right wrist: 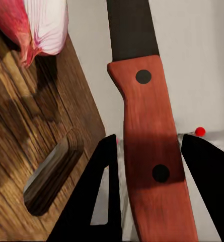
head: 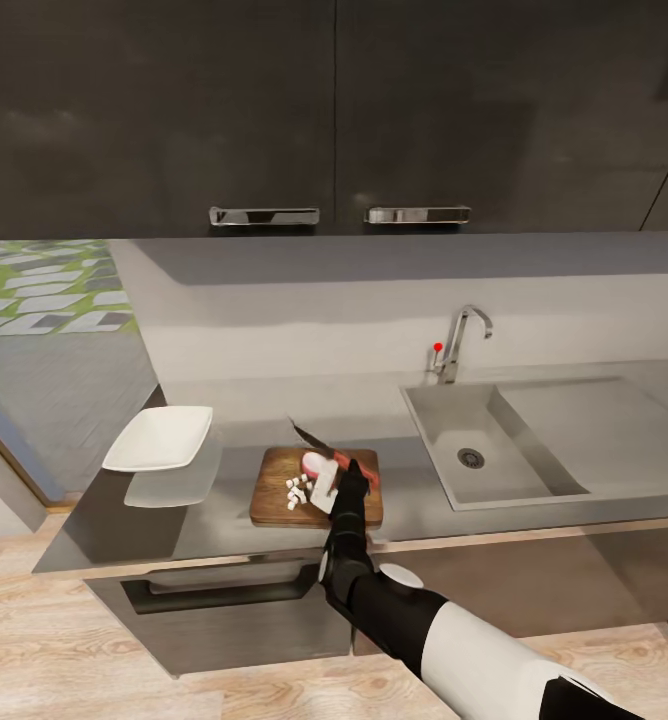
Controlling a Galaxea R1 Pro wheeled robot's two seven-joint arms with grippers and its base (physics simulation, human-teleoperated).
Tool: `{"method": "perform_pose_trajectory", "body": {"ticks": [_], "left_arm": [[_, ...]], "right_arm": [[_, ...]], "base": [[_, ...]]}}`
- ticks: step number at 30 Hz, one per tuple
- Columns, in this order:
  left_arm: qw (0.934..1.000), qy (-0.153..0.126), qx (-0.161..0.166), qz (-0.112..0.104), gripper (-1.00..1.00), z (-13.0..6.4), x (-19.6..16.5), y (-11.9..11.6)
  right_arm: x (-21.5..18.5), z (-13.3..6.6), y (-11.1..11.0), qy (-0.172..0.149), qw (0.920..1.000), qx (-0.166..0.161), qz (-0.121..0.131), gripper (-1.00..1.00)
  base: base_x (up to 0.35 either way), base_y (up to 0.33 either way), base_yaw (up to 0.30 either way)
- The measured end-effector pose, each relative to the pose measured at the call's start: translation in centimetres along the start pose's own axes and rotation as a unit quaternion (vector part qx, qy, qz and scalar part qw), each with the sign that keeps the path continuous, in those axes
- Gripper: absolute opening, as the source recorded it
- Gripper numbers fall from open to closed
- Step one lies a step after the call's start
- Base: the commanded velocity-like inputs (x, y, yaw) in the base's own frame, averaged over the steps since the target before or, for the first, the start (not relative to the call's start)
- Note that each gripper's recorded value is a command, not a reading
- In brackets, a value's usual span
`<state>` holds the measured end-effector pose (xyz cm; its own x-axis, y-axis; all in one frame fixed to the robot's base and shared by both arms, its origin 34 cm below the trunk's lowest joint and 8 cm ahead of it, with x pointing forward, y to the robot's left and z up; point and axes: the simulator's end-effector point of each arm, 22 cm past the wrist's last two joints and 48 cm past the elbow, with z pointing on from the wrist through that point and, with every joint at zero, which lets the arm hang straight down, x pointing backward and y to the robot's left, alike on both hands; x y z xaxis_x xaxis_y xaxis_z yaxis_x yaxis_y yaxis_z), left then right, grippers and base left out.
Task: In the kitchen, take the Vidalia onion out of the sink, dice it on the chopping board with the paring knife, put the diced onion into the bowl on the countertop, then place both the paring knife and the chopping board into the sink.
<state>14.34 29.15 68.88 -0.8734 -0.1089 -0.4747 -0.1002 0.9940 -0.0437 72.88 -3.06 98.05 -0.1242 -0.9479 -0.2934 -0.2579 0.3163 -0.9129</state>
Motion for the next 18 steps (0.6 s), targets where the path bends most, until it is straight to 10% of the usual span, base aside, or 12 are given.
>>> {"method": "perform_pose_trajectory", "body": {"ticks": [18], "left_arm": [[1.0,-0.001,0.0,0.0,1.0,0.0,-0.1,0.0]], "right_arm": [[0.5,0.0,2.0,0.004,0.9992,-0.04,-0.006,-1.0]], "base": [[0.0,0.0,0.0]]}}
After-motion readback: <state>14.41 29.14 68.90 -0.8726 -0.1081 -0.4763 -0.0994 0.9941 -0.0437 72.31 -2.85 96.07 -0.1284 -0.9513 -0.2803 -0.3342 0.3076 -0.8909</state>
